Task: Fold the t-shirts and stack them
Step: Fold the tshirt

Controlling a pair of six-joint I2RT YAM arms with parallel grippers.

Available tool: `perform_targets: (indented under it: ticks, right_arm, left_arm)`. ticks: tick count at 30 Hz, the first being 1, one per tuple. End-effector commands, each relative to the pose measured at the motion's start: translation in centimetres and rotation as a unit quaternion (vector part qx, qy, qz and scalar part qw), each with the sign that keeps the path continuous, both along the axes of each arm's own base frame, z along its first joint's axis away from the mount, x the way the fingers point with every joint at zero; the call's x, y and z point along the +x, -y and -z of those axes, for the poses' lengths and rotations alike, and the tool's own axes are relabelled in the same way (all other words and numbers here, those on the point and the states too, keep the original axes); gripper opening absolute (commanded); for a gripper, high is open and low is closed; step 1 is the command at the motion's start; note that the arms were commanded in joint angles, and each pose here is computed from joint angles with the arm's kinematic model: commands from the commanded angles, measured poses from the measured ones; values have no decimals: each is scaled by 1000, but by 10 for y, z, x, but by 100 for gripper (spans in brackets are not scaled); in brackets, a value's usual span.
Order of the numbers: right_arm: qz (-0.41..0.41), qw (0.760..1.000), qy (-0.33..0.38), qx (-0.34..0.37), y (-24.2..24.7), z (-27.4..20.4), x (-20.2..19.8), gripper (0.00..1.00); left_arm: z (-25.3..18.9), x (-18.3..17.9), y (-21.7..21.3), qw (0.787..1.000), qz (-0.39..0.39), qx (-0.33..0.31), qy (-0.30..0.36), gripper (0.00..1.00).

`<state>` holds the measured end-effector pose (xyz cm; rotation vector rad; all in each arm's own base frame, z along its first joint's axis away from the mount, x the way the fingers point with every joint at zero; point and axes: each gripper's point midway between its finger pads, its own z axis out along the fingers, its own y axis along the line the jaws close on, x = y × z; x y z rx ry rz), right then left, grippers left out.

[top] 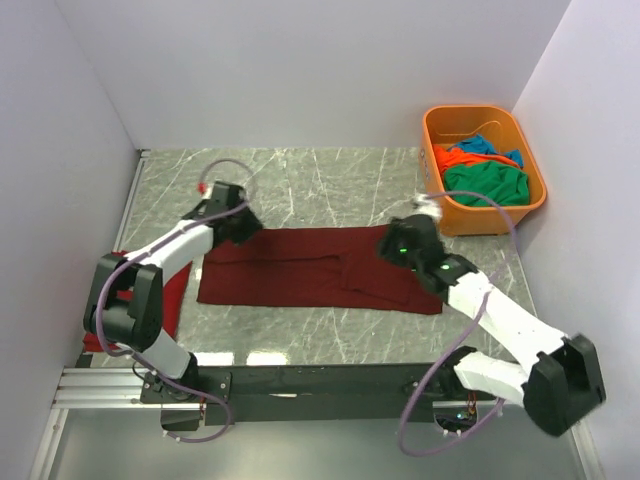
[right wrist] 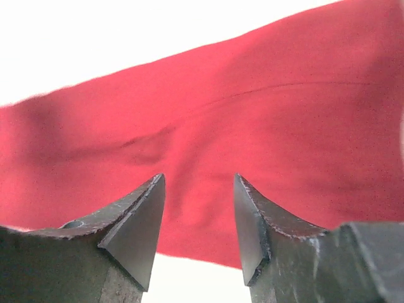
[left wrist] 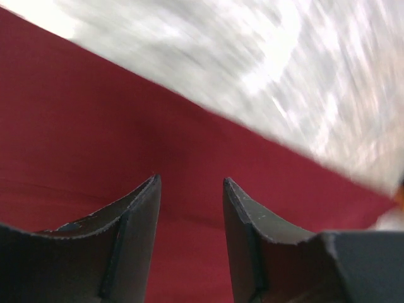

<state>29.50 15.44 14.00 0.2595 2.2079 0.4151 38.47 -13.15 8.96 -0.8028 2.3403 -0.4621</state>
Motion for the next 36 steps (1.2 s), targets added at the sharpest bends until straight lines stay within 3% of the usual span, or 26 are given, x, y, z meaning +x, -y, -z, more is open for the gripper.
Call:
perform_targets:
  ticks: [1, 6, 12, 22, 36]
  right_arm:
    - [53, 997, -55, -8, 49, 36, -13, 54]
    - [75, 993, -88, 11, 71, 58, -25, 53]
    - [93, 988, -117, 24, 83, 79, -41, 52]
    - [111, 983, -135, 61, 80, 95, -54, 51]
    - [109, 979, -148, 90, 72, 112, -59, 47]
  left_arm:
    - [-18, -8, 60, 993, 117, -4, 35, 50]
    - [-6, -33, 136, 972, 233, -23, 22, 52]
    - [8, -62, 195, 945, 327, -20, 8, 53]
    - [26, -91, 232, 923, 384, -25, -14, 53]
    - [38, -112, 254, 911, 410, -32, -33, 48]
